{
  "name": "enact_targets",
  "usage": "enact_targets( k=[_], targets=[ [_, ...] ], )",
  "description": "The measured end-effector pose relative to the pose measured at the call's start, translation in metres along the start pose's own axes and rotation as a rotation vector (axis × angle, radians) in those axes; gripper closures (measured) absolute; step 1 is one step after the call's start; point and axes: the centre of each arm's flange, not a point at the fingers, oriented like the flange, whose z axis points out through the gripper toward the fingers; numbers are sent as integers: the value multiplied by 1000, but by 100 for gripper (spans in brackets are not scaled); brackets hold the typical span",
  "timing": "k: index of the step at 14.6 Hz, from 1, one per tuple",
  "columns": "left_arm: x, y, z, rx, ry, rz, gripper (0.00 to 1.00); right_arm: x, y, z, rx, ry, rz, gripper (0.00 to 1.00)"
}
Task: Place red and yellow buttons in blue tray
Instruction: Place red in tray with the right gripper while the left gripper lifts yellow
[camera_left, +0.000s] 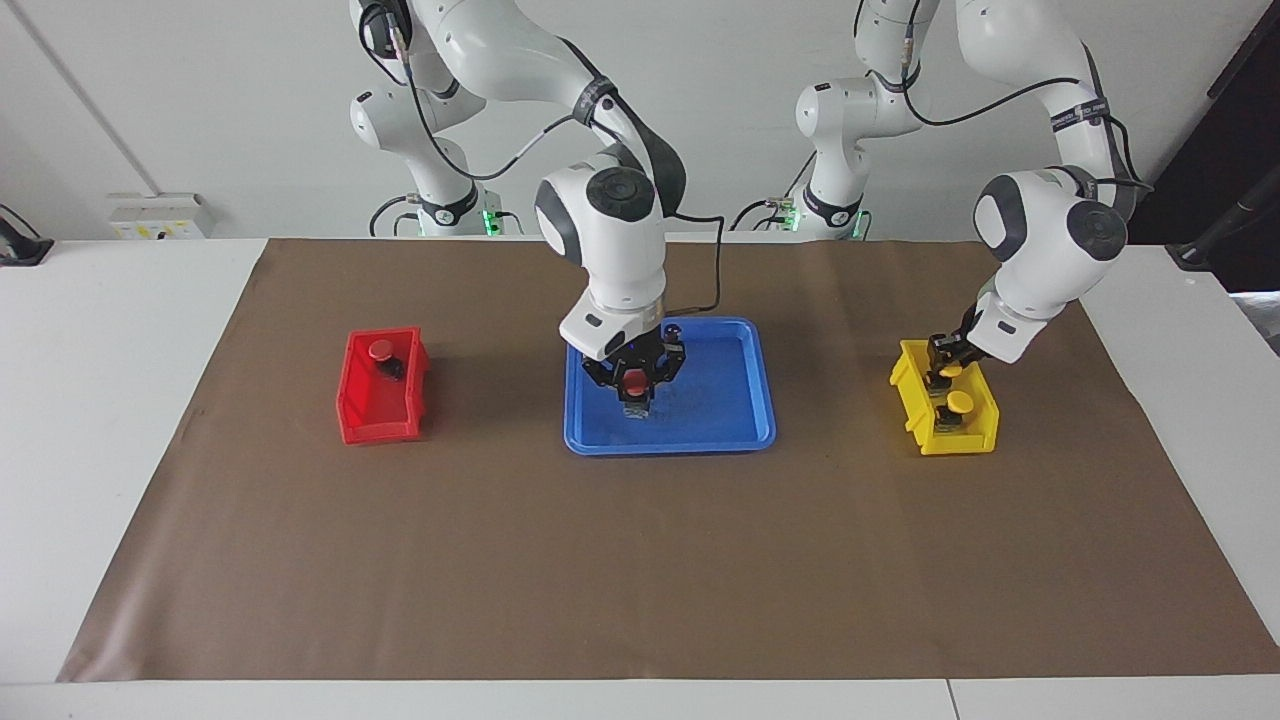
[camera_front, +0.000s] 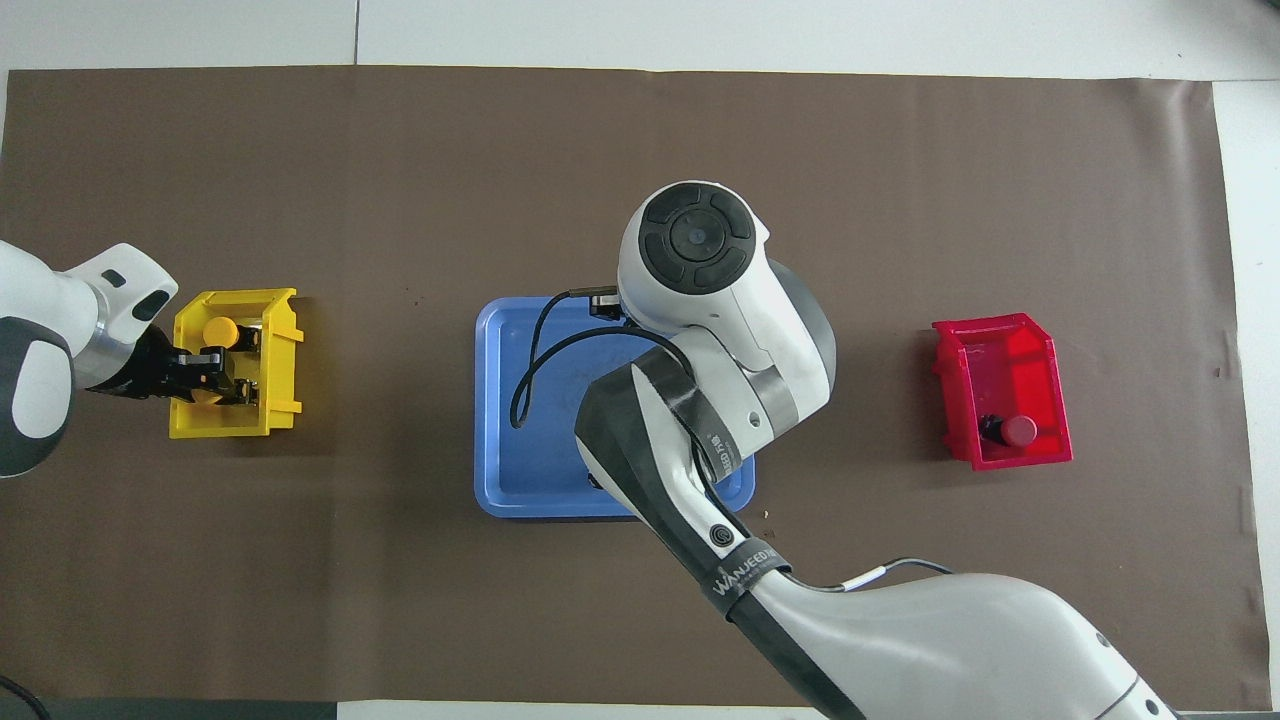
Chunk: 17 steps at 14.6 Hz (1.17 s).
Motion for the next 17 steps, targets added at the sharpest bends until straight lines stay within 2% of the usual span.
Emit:
enact_targets(
  k=[2,6,8,11,13,14,16,17],
  targets=[
    [-5,2,-42,1,-12,4,58,-7,-9,13,-3,-19,-9,58],
    [-22,12,-123,1,49,23,58,-21,-25,27,-3,-24,-35,58],
    [-25,51,-147,4,80,53,58,-28,-26,37,-15,-42,-41,58],
    [-39,163,-142,3,90,32,58,-32,-21,47,-29,-60,-38,58],
    [-40,213,-123,-30,87,18,58,-32,-20,47,-30,-61,-38,56],
    [-34,225,-112,-43,87,16,58,-32,-19,46,-32,-63,-36,49],
    [-18,237,-90,-55,88,19,58,-26,-12,37,-40,-67,-23,27],
    [-13,245,-80,-60,90,21,58,-17,-3,24,-46,-70,-5,22]
  ],
)
